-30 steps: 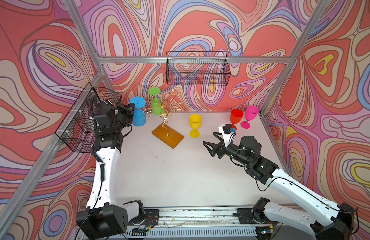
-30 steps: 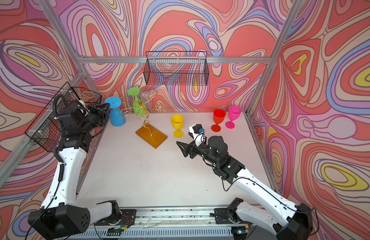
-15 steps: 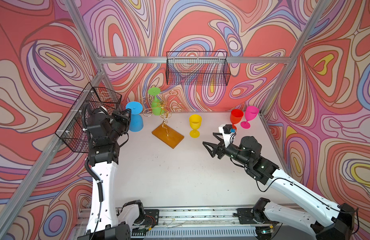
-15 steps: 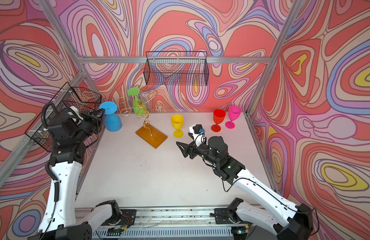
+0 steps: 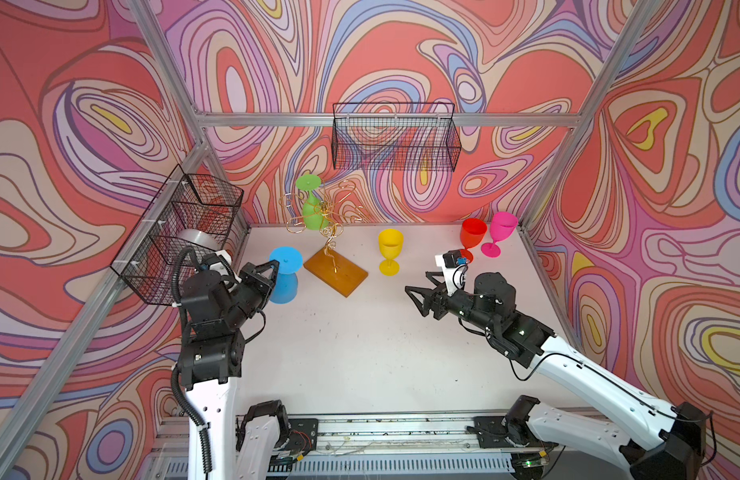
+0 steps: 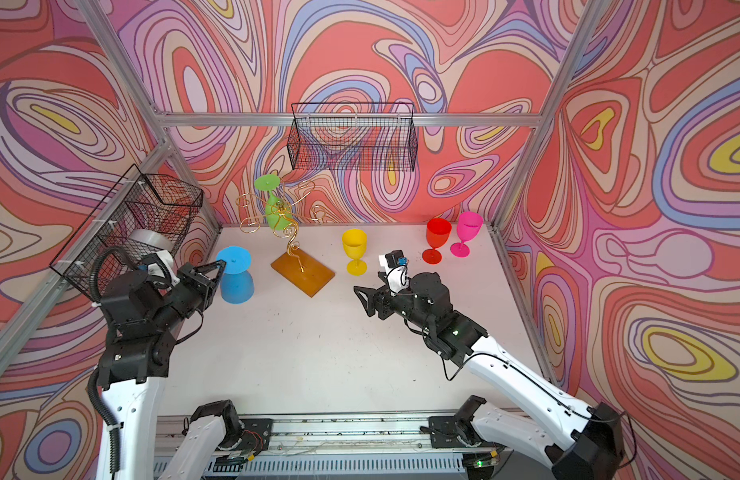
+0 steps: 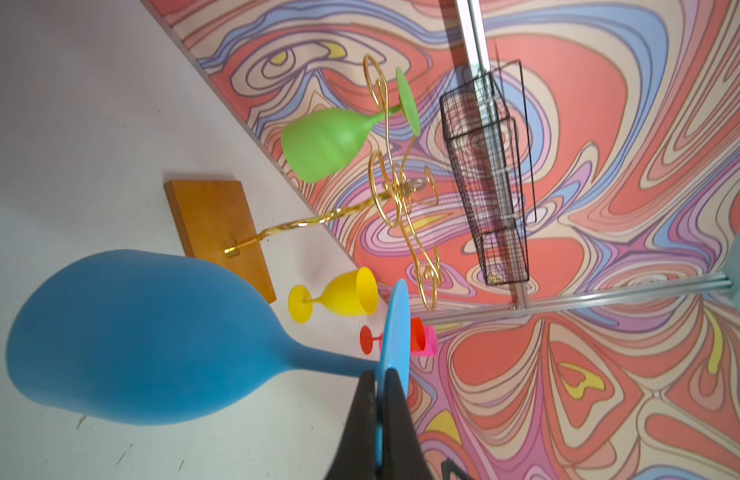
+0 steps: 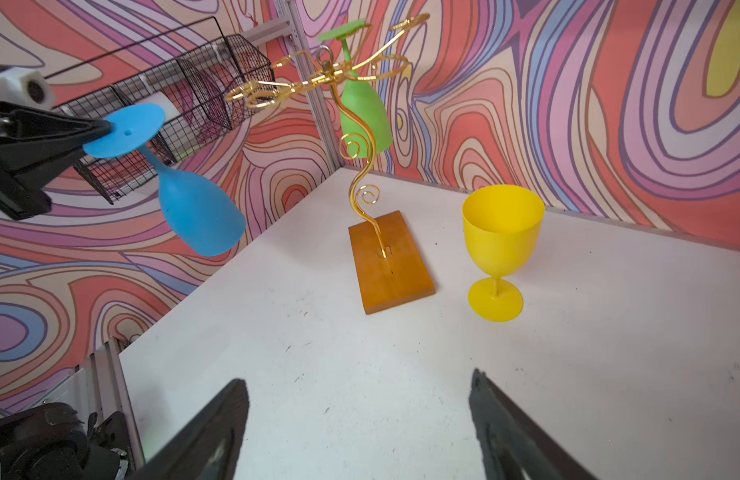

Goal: Take the wine glass off the wine glass rack
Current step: 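Carry the blue glass toward the robot and the right gripper with the left gripper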

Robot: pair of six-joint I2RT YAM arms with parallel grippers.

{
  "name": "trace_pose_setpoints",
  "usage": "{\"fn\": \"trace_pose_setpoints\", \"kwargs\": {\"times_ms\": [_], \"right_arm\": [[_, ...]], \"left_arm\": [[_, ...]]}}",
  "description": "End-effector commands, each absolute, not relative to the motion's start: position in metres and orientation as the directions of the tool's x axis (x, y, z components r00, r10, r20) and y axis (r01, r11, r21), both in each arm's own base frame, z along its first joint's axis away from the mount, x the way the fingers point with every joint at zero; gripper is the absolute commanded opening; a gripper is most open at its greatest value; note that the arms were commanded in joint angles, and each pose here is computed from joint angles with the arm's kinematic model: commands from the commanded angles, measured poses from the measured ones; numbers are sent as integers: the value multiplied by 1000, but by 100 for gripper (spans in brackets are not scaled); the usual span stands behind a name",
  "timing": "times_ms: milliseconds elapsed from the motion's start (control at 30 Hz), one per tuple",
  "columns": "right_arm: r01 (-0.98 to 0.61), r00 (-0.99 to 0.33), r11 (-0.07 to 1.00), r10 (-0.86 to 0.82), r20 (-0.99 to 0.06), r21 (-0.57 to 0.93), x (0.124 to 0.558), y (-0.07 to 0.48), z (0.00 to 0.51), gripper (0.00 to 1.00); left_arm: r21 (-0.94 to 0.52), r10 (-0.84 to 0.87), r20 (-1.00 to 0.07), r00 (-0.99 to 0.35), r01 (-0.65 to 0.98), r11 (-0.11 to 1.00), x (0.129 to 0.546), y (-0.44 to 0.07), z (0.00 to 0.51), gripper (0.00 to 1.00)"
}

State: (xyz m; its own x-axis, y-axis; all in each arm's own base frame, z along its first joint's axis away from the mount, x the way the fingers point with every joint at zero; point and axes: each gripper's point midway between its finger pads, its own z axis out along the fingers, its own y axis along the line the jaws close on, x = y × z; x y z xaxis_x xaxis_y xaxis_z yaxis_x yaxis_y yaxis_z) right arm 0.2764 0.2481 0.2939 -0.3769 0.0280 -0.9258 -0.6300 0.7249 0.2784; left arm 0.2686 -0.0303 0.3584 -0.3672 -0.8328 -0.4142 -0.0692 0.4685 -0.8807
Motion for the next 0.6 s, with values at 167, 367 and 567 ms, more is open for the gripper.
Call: {"fn": "trace_pose_setpoints", "kwargs": {"times_ms": [167, 367, 567], "right_arm": [[-482, -538, 767, 121, -834, 422, 277, 238, 279, 87], [-380, -629, 776, 182, -756, 503, 274, 233, 266, 86], [-254, -719, 813, 204, -665, 524, 271, 225, 243, 86]], "left_arm": [[-789, -669, -542, -509, 33, 614, 233, -64, 331, 0], [-755, -613, -569, -549, 52, 654, 225, -75, 308, 0], [-667, -529, -642, -555, 65, 742, 216, -81, 287, 0]]}}
